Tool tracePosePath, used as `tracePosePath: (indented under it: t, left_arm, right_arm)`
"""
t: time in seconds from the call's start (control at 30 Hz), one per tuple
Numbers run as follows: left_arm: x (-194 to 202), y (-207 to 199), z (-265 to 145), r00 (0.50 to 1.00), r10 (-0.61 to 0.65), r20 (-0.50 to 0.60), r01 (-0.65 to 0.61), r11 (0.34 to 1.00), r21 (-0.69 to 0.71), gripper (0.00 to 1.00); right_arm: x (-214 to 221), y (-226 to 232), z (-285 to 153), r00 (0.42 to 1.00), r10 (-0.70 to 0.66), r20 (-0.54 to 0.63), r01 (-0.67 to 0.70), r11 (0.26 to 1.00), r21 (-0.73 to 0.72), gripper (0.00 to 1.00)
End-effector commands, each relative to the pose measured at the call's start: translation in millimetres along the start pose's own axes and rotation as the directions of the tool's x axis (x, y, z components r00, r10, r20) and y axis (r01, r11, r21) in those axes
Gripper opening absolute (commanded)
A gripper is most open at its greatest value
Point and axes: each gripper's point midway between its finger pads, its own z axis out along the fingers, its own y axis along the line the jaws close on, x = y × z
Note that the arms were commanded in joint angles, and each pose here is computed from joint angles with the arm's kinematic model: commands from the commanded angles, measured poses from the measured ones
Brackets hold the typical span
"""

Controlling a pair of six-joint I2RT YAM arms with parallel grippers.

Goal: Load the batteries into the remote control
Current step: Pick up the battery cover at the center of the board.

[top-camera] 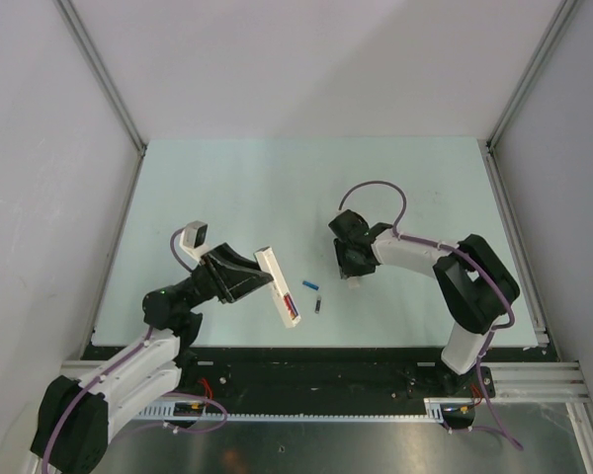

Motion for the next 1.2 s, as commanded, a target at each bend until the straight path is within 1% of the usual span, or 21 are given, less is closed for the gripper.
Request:
tracePosePath:
  t: [0.0,0.03,0.23,0.37,0.4,0.47,0.5,0.73,0.93,1.03,1.17]
  left_arm:
    - [-7.3,-67.4,-8.4,0.969,0.227,0.099,-0.245,0.934,0.260,0.00]
    - [-7.1,-66.9,-8.3,0.969,0.226,0.097,-0.244,0.935,0.259,0.00]
    - [-7.0,-65.6,-8.2,0.970,0.225,0.096,-0.243,0.936,0.256,0.00]
    - [-6.7,-65.7,-8.8,0.970,0.225,0.098,-0.243,0.936,0.256,0.00]
    - [-6.3,-65.1,-9.0,0.969,0.226,0.096,-0.243,0.936,0.255,0.00]
    - [-6.6,-64.8,-9.1,0.970,0.224,0.099,-0.242,0.937,0.253,0.00]
    - [-6.6,-64.4,-9.0,0.970,0.223,0.098,-0.241,0.937,0.252,0.00]
    - [-6.8,-63.0,-8.9,0.969,0.224,0.100,-0.242,0.938,0.248,0.00]
    - [-6.2,-61.3,-10.1,0.969,0.222,0.103,-0.241,0.939,0.243,0.00]
    - [-6.4,-59.2,-9.8,0.970,0.219,0.103,-0.238,0.942,0.238,0.00]
    - [-9.3,-58.1,-6.3,0.970,0.221,0.102,-0.239,0.942,0.236,0.00]
  right_arm:
    - [9.1,8.7,1.8,1.000,0.000,-0.020,-0.001,0.998,-0.064,0.42]
    - [14.9,7.7,3.0,1.000,-0.003,-0.029,0.001,0.998,-0.063,0.37]
    - [37.0,2.5,-1.7,0.998,-0.012,-0.056,0.010,0.999,-0.051,0.26]
    - [50.0,0.7,-14.3,0.999,-0.019,-0.047,0.017,0.999,-0.043,0.19]
    - [49.0,1.3,-21.4,0.999,-0.014,-0.029,0.012,0.999,-0.050,0.15]
    - [55.8,1.3,-29.7,1.000,-0.020,-0.016,0.019,0.999,-0.040,0.13]
    - [52.9,3.7,-38.9,1.000,-0.018,0.010,0.018,0.998,-0.052,0.12]
    - [63.3,11.3,-67.3,0.999,-0.027,0.047,0.030,0.998,-0.058,0.11]
    - [67.3,13.7,-68.9,0.998,-0.028,0.053,0.032,0.998,-0.061,0.11]
    - [62.6,16.8,-75.2,0.997,-0.016,0.078,0.022,0.996,-0.083,0.11]
    - [48.6,21.2,-99.5,0.991,0.007,0.131,0.010,0.991,-0.134,0.11]
